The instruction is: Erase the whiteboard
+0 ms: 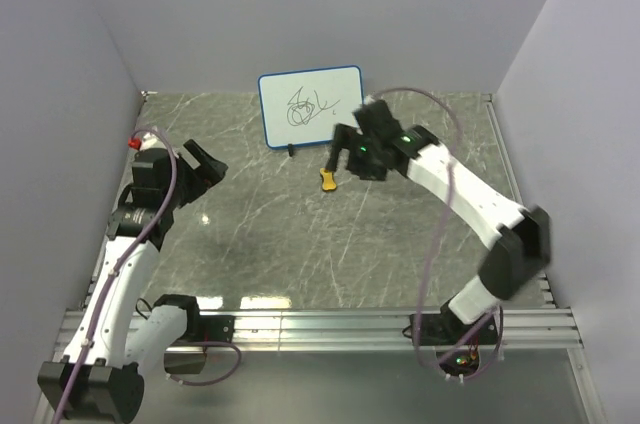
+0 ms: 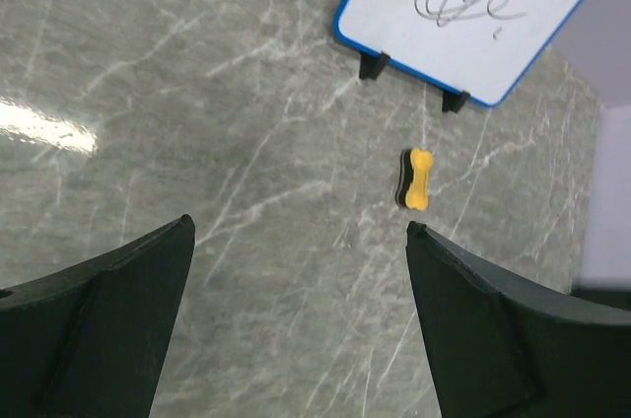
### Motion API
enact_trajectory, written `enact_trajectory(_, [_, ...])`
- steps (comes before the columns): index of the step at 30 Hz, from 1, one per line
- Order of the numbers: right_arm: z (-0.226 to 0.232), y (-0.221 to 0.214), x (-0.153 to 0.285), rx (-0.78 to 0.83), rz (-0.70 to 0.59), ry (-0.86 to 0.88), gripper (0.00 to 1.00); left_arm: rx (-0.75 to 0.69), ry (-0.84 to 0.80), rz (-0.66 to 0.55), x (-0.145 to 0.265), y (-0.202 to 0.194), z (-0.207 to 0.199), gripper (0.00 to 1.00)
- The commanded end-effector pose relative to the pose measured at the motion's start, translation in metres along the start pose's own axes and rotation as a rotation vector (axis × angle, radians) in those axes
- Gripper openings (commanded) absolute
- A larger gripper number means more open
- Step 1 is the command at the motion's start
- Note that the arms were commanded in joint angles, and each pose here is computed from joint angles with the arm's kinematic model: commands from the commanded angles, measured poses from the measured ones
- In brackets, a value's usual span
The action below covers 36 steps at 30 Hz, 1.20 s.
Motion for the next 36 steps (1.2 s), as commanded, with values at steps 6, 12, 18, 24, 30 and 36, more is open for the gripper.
enact_trajectory(6, [0.036, 0.007, -0.127, 0.182, 0.134, -0.246, 0.98, -0.079, -0.016, -0.009, 0.018, -0.017, 0.003, 0.94])
enact_trajectory(12, [0.033, 0.02, -0.173, 0.19, 0.109, -0.377, 0.96, -0.136, -0.006, -0.036, 0.03, -0.016, 0.002, 0.96])
enact_trajectory(18, [0.02, 0.028, -0.181, 0.182, 0.065, -0.442, 0.92, -0.194, 0.012, -0.06, 0.03, -0.014, 0.001, 0.99])
enact_trajectory(24, [0.005, 0.022, -0.188, 0.182, 0.093, -0.46, 0.89, -0.223, -0.008, -0.048, 0.025, -0.012, -0.007, 0.99])
enact_trajectory(30, [0.009, 0.02, -0.19, 0.185, 0.103, -0.422, 0.8, -0.206, -0.031, 0.023, 0.014, -0.017, -0.012, 0.96])
enact_trajectory(36, [0.015, 0.026, -0.198, 0.198, 0.089, -0.413, 0.76, -0.199, -0.037, 0.07, 0.006, -0.021, -0.014, 0.92])
Point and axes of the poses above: each gripper's point midway between its finger pads, its own x axis back along the fingers, its own z axis along the line the jaws close on, y = z × x, the point moved 8 cm from there along x, back along the fingers, and after that the axes turned 8 degrees about -x, right-handed, at the moved point
